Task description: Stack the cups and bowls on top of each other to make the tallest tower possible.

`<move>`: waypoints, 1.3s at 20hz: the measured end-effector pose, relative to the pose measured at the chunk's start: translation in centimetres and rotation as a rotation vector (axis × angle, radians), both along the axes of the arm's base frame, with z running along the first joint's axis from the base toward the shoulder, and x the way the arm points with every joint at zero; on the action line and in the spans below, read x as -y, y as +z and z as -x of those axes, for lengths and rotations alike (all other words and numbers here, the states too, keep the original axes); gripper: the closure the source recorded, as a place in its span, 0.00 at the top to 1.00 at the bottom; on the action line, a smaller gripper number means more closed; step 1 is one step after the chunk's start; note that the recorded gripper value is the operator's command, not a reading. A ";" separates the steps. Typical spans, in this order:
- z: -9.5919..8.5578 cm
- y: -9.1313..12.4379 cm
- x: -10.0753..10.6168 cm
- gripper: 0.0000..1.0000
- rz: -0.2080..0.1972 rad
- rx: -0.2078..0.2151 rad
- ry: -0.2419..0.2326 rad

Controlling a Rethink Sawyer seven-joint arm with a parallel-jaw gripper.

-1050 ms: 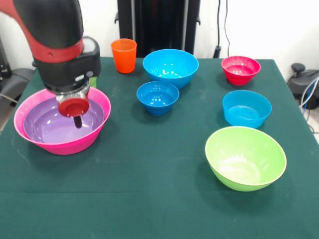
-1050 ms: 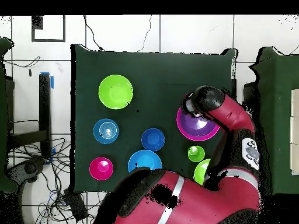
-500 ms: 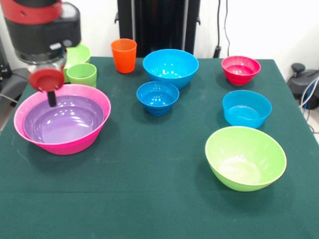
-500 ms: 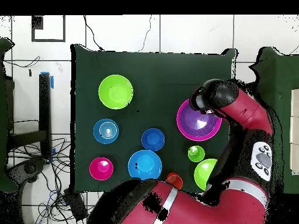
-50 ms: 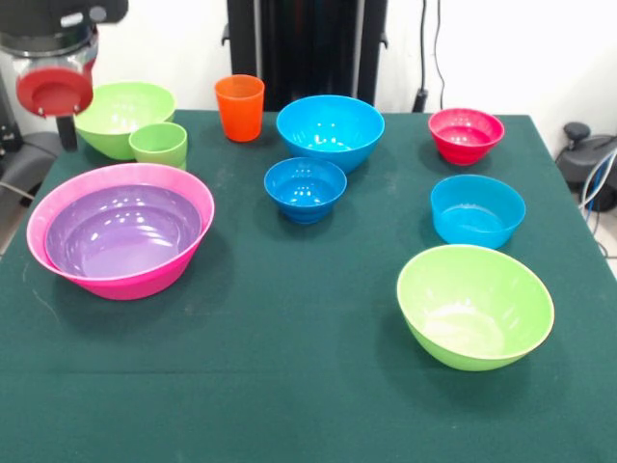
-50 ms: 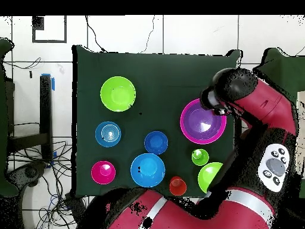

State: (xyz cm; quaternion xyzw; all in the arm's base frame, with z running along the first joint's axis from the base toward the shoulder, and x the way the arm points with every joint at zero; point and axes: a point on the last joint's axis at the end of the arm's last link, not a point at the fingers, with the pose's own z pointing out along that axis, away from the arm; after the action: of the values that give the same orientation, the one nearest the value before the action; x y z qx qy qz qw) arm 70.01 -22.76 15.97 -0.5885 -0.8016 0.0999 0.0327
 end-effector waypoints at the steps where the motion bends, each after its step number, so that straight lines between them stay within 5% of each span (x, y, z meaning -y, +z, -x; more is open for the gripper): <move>1: -0.2 0.5 -0.1 0.00 0.001 -0.006 0.002; 11: -1.4 3.2 0.3 0.00 0.029 0.031 0.012; 19: -3.0 2.9 2.0 0.00 0.169 0.155 0.081; 26: -2.9 3.7 -0.5 0.00 0.182 0.115 0.140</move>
State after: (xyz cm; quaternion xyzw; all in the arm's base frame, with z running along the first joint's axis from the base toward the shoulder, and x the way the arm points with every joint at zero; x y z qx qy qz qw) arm 72.89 -22.30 19.72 -0.5364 -0.8288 0.1406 -0.0739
